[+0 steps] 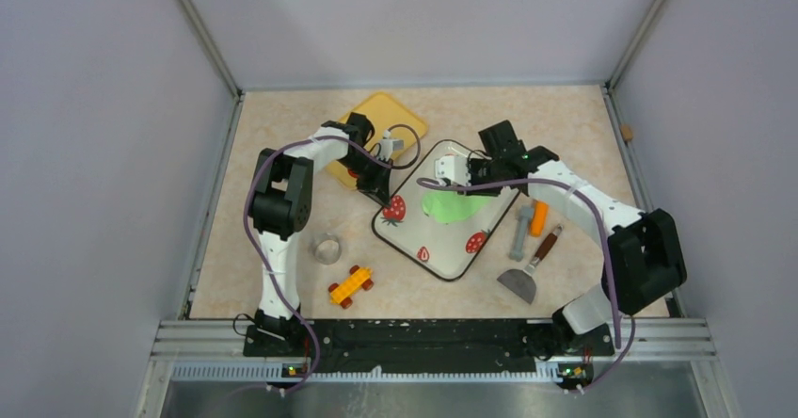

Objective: Roll out the dumpling wrappers from the dough

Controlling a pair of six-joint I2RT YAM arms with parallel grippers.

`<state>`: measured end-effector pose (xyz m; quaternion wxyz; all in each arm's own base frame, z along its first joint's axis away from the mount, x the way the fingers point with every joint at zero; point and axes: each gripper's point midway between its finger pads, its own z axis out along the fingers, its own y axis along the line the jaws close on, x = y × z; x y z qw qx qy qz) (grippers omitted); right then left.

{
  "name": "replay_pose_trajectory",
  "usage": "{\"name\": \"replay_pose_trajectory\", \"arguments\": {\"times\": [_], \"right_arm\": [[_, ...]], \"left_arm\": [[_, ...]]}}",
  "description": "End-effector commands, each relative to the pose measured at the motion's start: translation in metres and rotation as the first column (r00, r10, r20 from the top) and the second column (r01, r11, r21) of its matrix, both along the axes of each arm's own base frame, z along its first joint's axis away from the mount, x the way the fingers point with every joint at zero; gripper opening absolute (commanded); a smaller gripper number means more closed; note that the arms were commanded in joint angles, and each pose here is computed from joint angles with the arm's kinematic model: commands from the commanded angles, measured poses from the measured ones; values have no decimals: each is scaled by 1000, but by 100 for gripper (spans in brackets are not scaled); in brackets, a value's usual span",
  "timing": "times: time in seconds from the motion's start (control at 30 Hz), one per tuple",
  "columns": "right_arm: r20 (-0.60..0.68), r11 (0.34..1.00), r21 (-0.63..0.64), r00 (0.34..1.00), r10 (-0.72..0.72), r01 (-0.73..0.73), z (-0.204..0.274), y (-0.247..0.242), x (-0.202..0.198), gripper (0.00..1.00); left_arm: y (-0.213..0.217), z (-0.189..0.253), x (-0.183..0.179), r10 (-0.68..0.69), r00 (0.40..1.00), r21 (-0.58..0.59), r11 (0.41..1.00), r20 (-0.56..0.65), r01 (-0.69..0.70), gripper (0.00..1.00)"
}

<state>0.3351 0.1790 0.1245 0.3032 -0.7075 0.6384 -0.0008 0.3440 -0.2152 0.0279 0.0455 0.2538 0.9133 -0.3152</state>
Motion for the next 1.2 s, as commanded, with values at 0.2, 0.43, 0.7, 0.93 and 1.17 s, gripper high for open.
{"name": "replay_pose_trajectory", "arguments": {"times": [0.2, 0.43, 0.7, 0.93, 1.17], "right_arm": [[-8, 996, 5, 996, -85, 86, -26, -15, 24, 0], [45, 989, 108, 993, -111, 105, 20, 3, 37, 0], [88, 980, 189, 995, 53, -69, 69, 48, -11, 0], [69, 983, 131, 990, 124, -132, 39, 61, -23, 0], [30, 989, 47, 990, 138, -140, -5, 56, -15, 0]], "left_arm": [[12, -18, 6, -10, 1000, 73, 997, 12, 9, 0], [12, -17, 6, -10, 1000, 71, 997, 16, 9, 0], [12, -18, 7, -10, 1000, 71, 997, 11, 9, 0], [11, -16, 8, -8, 1000, 69, 998, 12, 7, 0], [13, -14, 7, -15, 1000, 73, 997, 14, 14, 0]]}}
